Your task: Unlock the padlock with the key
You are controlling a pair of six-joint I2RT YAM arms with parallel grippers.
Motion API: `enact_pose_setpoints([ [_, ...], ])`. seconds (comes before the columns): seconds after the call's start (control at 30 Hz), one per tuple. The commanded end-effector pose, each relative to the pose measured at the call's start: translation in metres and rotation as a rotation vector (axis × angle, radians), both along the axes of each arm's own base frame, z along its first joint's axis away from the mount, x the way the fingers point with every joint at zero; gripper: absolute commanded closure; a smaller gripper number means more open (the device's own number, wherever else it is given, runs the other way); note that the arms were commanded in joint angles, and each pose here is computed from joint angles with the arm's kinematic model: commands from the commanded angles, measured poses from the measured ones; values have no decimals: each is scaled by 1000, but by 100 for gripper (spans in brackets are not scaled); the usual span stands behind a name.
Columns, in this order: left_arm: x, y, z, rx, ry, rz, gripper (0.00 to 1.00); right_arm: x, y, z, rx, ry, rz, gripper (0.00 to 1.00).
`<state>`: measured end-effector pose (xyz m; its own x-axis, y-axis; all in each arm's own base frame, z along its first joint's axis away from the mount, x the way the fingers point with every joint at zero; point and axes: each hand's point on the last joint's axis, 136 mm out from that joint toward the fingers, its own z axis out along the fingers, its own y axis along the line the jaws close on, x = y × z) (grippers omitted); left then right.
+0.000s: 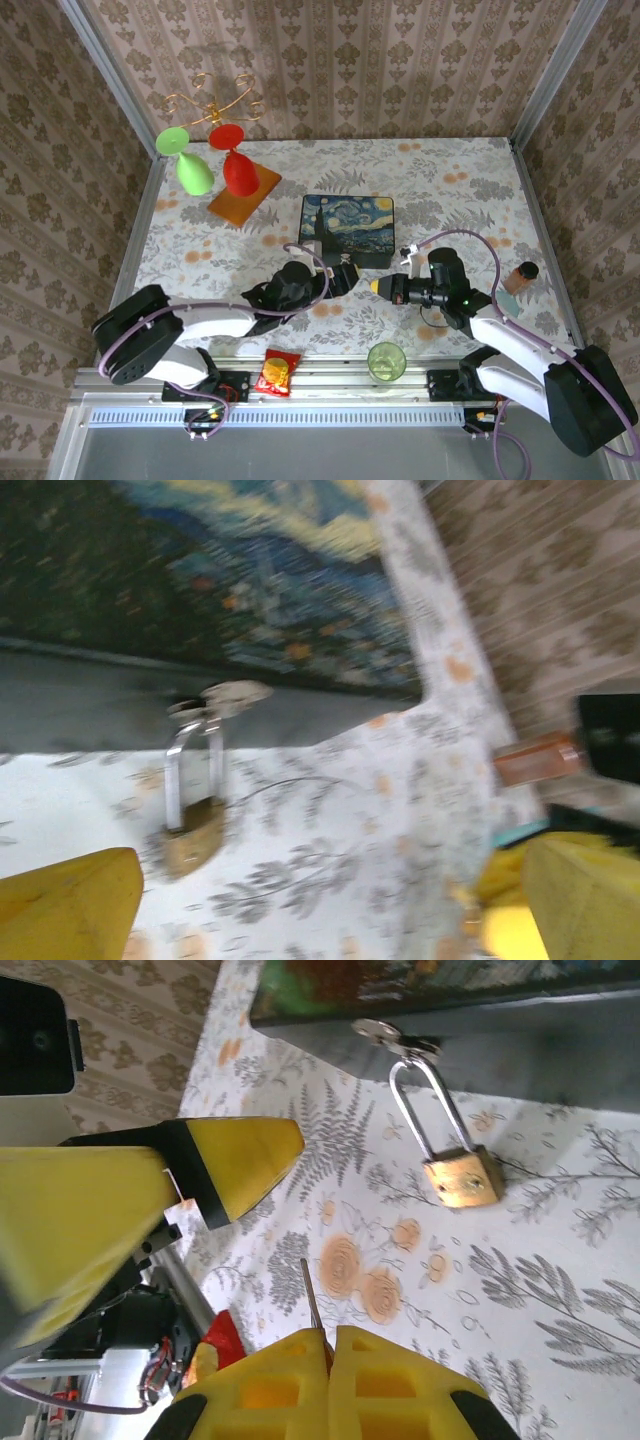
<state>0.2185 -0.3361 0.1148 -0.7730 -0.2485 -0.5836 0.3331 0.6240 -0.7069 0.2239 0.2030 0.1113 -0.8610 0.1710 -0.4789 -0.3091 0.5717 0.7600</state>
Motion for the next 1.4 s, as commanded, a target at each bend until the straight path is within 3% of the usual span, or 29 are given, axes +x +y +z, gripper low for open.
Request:
enact_pose_setpoints([
  [0.0,4,-2,-24,153,-37,-52,8,5,-8,-9,-55,2,-33,100],
  [0.33,25,-20,-52,154,-34,-87,24,-1,-19,-24,-111,26,-59,100],
  [0.57,22,-39,-56,154,-14,-126,40,-3,-23,-26,-116,21,-71,100],
  [0.87,18,-26,-85,227,52,-49,57,-4,-25,-30,-112,31,-79,100],
  [1.03,20,-22,-90,244,41,-19,62,-3,-25,-29,-110,34,-81,100],
  [1.37,22,-29,-109,256,22,-1,60,-3,-26,-31,-100,37,-96,100],
])
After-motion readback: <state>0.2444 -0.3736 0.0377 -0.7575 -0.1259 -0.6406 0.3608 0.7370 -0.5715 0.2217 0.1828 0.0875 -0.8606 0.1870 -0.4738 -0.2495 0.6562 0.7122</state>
